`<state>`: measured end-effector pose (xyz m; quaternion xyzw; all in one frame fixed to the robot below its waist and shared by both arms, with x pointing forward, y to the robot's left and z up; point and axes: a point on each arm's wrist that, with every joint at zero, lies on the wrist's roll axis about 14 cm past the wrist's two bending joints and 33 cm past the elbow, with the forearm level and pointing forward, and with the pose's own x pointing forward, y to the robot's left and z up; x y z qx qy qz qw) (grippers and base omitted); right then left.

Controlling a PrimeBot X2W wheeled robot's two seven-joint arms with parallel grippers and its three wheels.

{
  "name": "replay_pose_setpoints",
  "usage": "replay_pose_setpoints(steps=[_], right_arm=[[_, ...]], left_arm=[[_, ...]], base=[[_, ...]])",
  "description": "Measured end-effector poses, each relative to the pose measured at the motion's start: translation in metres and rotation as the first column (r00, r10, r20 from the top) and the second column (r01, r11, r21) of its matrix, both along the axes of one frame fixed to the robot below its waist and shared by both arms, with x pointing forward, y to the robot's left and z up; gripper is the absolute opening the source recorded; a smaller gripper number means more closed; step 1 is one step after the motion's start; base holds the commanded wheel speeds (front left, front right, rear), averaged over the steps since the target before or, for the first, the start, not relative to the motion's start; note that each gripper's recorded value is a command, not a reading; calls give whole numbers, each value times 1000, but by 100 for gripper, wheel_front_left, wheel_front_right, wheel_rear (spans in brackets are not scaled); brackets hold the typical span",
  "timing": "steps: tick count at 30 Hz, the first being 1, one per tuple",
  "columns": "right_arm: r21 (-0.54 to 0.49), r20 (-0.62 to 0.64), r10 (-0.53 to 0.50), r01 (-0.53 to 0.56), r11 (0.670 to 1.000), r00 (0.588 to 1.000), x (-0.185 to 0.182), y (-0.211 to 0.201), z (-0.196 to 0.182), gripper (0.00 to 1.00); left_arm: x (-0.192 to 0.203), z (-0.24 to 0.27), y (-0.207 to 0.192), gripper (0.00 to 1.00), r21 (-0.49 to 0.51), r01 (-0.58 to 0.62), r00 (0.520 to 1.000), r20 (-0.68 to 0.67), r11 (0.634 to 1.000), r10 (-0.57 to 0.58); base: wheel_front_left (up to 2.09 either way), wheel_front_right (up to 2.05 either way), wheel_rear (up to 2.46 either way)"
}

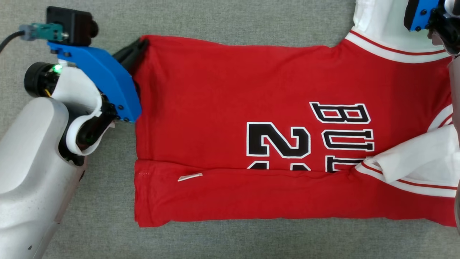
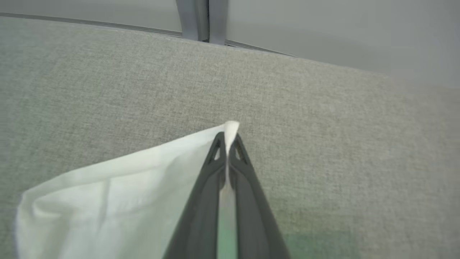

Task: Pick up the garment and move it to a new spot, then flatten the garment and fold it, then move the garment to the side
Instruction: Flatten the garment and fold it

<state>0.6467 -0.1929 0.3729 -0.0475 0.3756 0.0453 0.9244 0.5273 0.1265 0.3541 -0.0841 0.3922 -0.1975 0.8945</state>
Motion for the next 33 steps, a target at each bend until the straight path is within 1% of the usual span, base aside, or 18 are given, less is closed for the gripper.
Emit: replay_pose_setpoints(steps=[4, 6, 10, 12, 15, 21, 28, 33], right_arm=[[32, 98, -17, 14, 999, 995, 4, -5, 23, 0], [68, 134, -29, 20, 998, 991, 2, -6, 33, 0], [83, 190, -26, 11, 996, 981, -13, -11, 51, 0], [75, 219, -27, 11, 997, 975, -21, -20, 63, 0], [95, 258, -38, 14, 995, 965, -36, -28, 77, 0], [142, 284, -61, 20, 990, 957, -75, -38, 88, 0], [184, 281, -91, 39, 982, 956, -129, -48, 92, 0], [222, 249, -124, 67, 973, 961, -166, -50, 84, 0]], left_arm=[[8, 7, 5, 0, -25, -66, 995, 75, 998, 68], [8, 13, 4, 0, -51, -85, 989, 117, 995, 91], [2, 27, 2, 0, -106, -129, 969, 197, 986, 148], [-2, 39, 0, 0, -131, -142, 955, 244, 981, 170], [-9, 53, -2, 0, -165, -149, 936, 294, 975, 192], [-37, 66, -4, 0, -197, -140, 921, 334, 970, 201], [-73, 66, -1, 0, -183, -127, 917, 353, 975, 186], [-94, 59, 0, 0, -157, -121, 923, 344, 980, 169]], base=[[0, 0, 0], [0, 0, 0], [0, 0, 0], [0, 0, 0], [0, 0, 0], [0, 0, 0], [0, 0, 0], [0, 0, 0]])
